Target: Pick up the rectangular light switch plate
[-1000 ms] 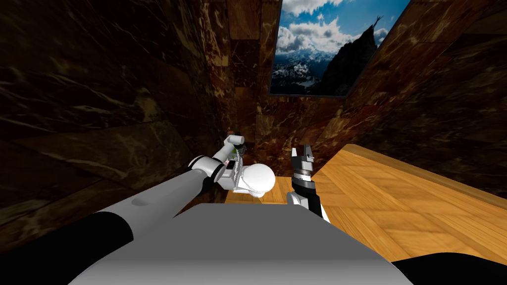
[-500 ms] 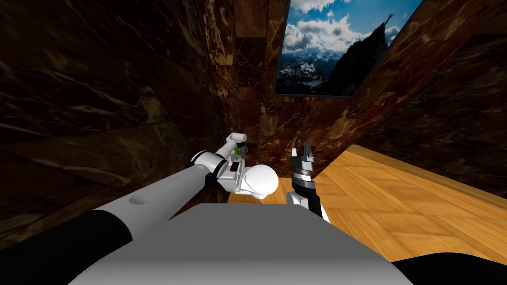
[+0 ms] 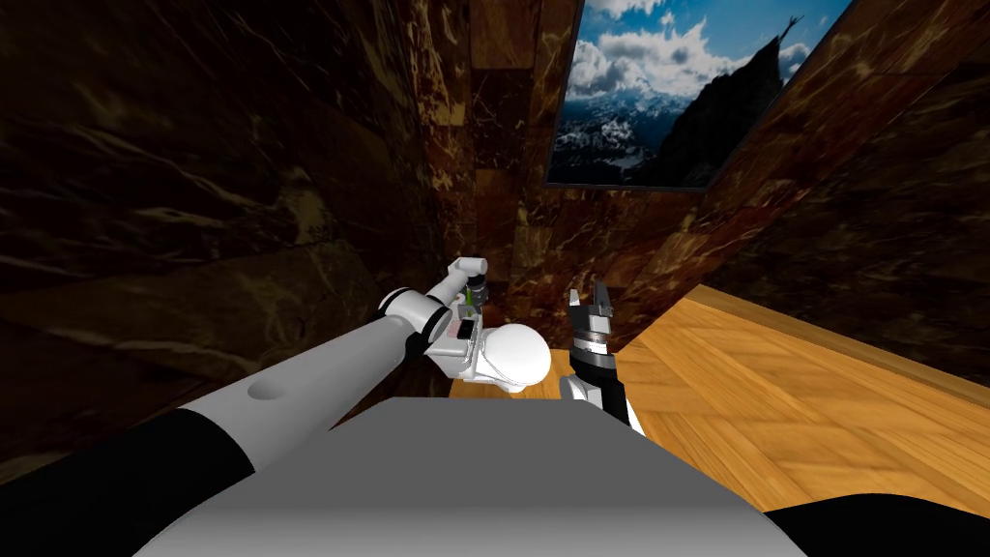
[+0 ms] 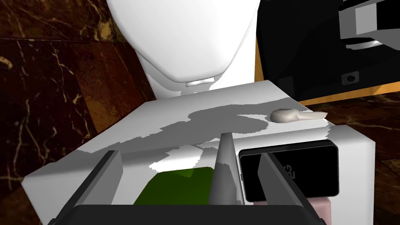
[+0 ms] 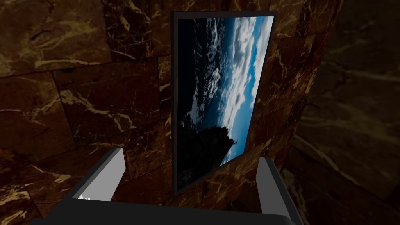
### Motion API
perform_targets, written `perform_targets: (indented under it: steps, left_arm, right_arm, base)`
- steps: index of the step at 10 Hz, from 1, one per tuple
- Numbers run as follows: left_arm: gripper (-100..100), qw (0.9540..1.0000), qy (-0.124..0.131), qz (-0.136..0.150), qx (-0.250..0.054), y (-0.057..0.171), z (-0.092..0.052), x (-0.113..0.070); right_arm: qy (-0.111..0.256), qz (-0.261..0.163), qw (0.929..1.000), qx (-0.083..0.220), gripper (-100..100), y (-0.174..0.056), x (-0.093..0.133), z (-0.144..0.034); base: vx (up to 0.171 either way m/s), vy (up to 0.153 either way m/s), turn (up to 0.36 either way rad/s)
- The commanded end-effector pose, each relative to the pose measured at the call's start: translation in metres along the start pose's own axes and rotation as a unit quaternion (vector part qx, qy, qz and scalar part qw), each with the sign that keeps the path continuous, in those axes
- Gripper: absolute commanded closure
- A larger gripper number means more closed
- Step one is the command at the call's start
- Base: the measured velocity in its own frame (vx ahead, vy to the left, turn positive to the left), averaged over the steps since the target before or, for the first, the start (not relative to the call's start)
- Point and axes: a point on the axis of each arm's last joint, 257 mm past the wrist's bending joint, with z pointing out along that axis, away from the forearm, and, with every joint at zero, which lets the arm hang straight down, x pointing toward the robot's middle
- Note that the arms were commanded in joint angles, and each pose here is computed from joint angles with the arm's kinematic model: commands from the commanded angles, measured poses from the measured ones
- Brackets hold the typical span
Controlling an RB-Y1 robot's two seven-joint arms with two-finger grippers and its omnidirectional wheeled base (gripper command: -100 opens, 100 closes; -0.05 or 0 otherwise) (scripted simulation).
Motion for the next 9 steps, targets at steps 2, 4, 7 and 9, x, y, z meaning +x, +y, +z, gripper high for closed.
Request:
perform_targets:
  steps: [2,4,7,9]
  left_arm:
    - [-100,0.9995,0.008,0.003,-0.029,0.011,-0.003,0.02]
    - [-100,0.9981,0.017,0.011,-0.058,0.023,-0.005,0.043]
    - [-100,0.9977,0.026,0.028,-0.057,0.022,-0.012,0.066]
    - [-100,0.9967,0.023,0.019,-0.075,0.032,-0.004,0.061]
  right_arm:
    - [0.0,0.0,1.0,0.0,0,0.0,0.0,0.0]
    - [0.0,0.0,1.0,0.0,0,0.0,0.0,0.0]
    - [0.0,0.0,1.0,0.0,0,0.0,0.0,0.0]
    - [0.0,0.0,1.0,0.0,0,0.0,0.0,0.0]
  base:
    - [0.058,0.116,0.01]
    - [0.048,0.098,0.019]
    - [0.042,0.08,0.011]
    - [0.008,0.011,-0.001]
